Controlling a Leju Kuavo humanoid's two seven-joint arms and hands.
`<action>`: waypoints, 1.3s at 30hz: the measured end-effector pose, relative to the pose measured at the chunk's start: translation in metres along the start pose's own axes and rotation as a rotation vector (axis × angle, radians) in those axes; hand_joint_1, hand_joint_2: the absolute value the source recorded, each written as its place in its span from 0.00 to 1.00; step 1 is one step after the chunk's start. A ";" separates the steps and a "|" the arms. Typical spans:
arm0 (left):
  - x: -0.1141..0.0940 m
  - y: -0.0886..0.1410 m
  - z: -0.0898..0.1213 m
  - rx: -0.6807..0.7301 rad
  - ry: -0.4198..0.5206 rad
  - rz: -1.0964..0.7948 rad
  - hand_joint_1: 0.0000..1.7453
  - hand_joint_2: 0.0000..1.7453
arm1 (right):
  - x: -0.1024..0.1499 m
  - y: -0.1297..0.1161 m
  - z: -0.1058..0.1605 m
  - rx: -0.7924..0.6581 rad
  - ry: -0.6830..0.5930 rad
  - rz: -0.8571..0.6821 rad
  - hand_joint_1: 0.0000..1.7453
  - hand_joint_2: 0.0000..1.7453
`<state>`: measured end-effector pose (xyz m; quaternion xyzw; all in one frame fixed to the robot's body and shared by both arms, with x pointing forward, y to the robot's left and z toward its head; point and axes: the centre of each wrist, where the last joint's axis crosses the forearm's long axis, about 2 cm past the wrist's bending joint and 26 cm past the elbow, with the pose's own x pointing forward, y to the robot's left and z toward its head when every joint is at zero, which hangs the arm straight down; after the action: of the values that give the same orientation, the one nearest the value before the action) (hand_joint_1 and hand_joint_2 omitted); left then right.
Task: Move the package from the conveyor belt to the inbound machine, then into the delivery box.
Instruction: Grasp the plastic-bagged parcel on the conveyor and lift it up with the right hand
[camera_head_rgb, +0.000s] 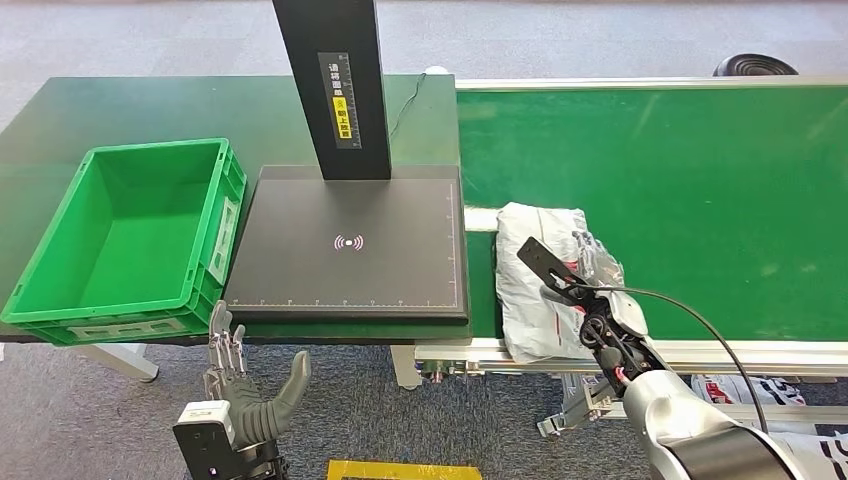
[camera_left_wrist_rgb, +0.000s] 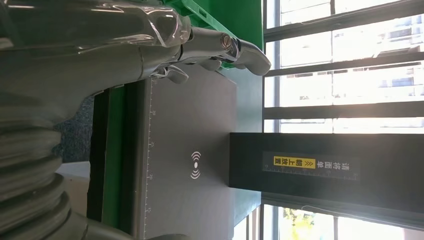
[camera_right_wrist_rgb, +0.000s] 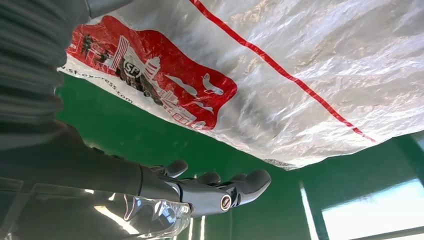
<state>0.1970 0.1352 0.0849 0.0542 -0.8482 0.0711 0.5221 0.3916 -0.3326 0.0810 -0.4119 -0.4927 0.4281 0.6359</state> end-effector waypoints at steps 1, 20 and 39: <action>0.000 0.000 0.000 0.000 0.000 0.000 0.00 1.00 | 0.000 0.000 0.000 0.001 0.000 0.000 0.00 1.00; -0.006 -0.008 -0.001 -0.009 0.024 -0.001 0.00 1.00 | 0.014 0.046 0.026 0.094 0.041 -0.169 0.00 1.00; -0.008 -0.010 -0.005 0.004 0.025 -0.014 0.00 1.00 | 0.025 0.068 0.041 0.140 0.036 -0.207 0.00 1.00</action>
<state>0.2066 0.1263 0.0806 0.0600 -0.8411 0.0698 0.5329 0.3458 -0.2851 0.0304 -0.3209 -0.4900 0.3860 0.7127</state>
